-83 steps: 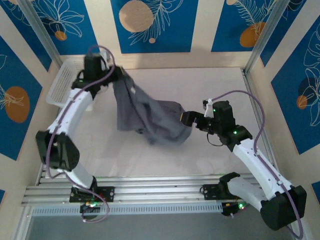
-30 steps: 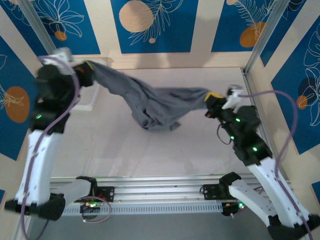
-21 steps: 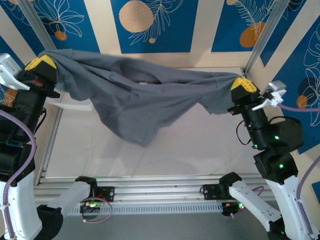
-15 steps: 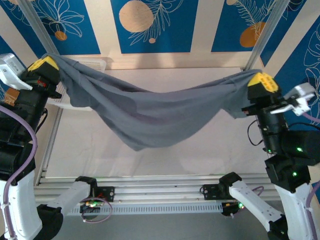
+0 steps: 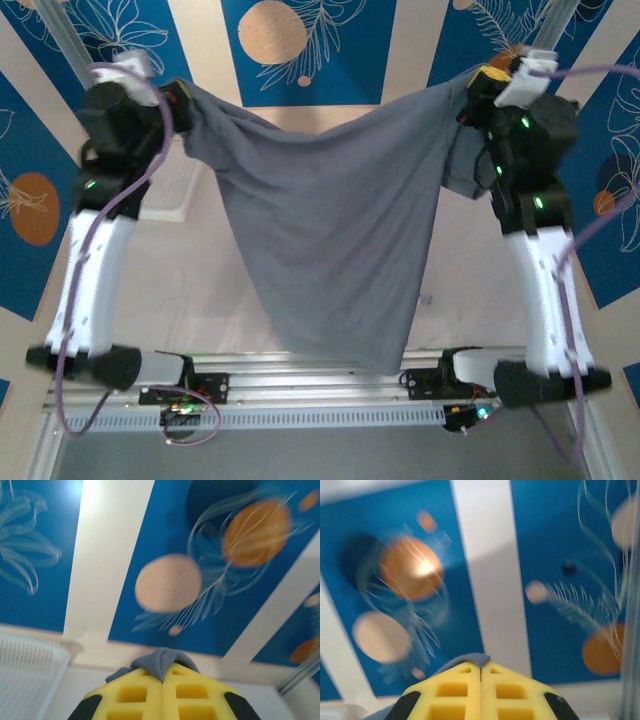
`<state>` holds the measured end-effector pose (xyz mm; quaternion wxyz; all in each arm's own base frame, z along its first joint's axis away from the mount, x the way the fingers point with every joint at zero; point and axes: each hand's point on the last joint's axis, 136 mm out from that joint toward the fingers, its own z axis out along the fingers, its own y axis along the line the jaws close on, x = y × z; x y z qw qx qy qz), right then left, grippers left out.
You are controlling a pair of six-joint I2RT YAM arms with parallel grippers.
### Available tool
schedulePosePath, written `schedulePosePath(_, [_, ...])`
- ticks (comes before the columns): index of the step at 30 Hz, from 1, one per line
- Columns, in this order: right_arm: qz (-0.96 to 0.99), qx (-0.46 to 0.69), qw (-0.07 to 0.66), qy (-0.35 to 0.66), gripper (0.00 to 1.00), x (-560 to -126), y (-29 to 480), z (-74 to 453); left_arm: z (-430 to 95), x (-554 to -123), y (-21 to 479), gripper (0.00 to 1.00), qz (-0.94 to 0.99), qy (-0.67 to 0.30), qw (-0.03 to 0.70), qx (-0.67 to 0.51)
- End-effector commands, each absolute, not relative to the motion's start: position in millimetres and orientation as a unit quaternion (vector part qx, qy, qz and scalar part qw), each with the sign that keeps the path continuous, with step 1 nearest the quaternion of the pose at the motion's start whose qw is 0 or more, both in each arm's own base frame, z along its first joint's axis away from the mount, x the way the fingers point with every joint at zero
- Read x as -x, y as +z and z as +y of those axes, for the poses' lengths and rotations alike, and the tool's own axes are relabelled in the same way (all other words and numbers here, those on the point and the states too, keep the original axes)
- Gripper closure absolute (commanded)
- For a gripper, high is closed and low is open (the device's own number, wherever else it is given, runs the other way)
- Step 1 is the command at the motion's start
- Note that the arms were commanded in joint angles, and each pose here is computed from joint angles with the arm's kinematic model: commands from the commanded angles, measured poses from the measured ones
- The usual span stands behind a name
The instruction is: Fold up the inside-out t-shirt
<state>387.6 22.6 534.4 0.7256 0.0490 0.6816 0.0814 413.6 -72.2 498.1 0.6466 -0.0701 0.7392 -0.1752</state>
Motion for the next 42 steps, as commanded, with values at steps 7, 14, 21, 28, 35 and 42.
schedulePosePath(7, [0.819,-0.06,0.562,0.099,0.29,-474.0,451.6,23.1,-113.6,-501.6,428.6,0.24,0.769,-0.213,0.602,0.005])
schedulePosePath(14, [0.837,0.034,0.52,0.165,0.22,-438.5,434.2,64.9,-124.2,-436.5,416.5,0.19,0.775,-0.224,0.59,-0.035])
schedulePosePath(21, [0.887,-0.039,0.405,0.218,0.22,-365.3,344.0,88.0,-216.8,-330.5,362.5,0.12,0.734,-0.254,0.585,-0.235])
schedulePosePath(28, [0.933,-0.157,0.225,0.232,0.26,-248.6,195.9,106.7,-324.9,-210.5,254.6,0.01,0.629,-0.2,0.499,-0.561])
schedulePosePath(35, [0.951,-0.296,-0.004,0.086,0.28,-136.3,93.8,74.9,-354.5,-160.9,173.0,0.01,0.599,-0.179,0.427,-0.653])
schedulePosePath(42, [0.928,-0.34,-0.046,0.145,0.23,-121.7,42.1,96.1,-352.2,-158.9,163.0,0.01,0.604,-0.176,0.421,-0.654])
